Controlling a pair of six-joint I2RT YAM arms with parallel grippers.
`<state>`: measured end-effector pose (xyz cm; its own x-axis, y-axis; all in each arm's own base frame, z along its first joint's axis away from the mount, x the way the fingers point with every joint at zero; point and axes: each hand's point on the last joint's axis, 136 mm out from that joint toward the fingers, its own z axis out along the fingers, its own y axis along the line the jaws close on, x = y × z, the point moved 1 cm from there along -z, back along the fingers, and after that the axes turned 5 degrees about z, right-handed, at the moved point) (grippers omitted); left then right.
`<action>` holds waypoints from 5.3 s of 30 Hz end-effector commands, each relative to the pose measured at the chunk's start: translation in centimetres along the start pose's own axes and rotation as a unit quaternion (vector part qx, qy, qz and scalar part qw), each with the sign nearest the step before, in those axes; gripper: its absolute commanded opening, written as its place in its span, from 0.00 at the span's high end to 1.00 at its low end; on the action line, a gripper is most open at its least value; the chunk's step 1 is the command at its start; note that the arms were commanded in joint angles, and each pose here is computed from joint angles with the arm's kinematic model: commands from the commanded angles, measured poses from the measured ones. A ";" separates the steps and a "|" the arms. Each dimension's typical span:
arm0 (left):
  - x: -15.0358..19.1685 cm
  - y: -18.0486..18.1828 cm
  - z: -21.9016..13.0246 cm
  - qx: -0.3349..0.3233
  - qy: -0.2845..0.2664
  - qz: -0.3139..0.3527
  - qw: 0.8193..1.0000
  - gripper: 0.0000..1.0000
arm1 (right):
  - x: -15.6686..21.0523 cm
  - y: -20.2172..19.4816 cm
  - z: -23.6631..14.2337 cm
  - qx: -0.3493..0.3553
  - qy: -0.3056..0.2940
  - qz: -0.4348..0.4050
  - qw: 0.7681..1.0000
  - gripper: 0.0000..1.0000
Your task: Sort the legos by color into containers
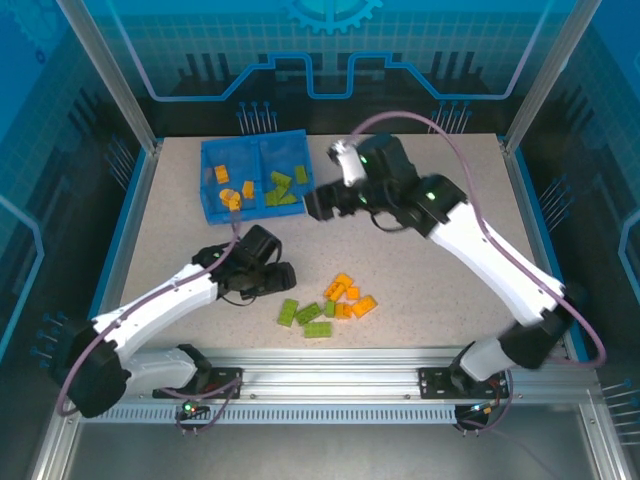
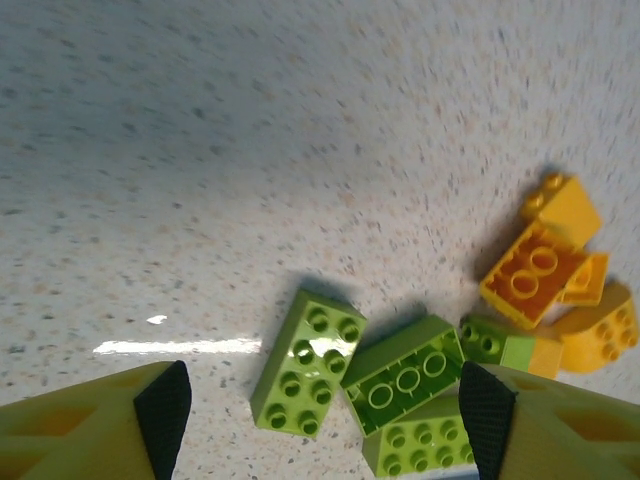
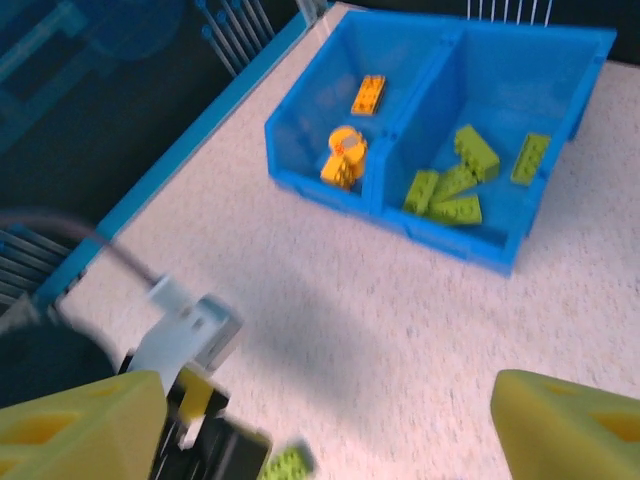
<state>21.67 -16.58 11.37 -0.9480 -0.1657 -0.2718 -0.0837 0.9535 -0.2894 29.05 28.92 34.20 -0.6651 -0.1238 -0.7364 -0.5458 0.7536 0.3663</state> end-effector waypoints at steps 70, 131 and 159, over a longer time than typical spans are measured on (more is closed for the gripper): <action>-32.4 -1.9 5.2 -0.164 -0.199 0.063 0.964 0.45 | 11.6 -5.0 -7.1 0.055 0.024 0.109 0.992 0.00; -2.0 -10.2 8.2 0.004 -0.020 0.268 0.963 0.74 | 21.5 -8.5 -6.2 0.071 0.129 0.207 0.967 0.01; -29.7 12.2 3.1 -0.072 -0.162 -0.161 0.971 0.67 | 20.4 -8.6 -7.3 0.080 0.098 0.207 0.970 0.01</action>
<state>48.47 -0.61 12.35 -0.7374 -0.4582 -0.4962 -0.4097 0.8875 -0.2107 16.50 15.67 19.11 -0.9119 0.0861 -0.4012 -0.1380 0.8563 0.4977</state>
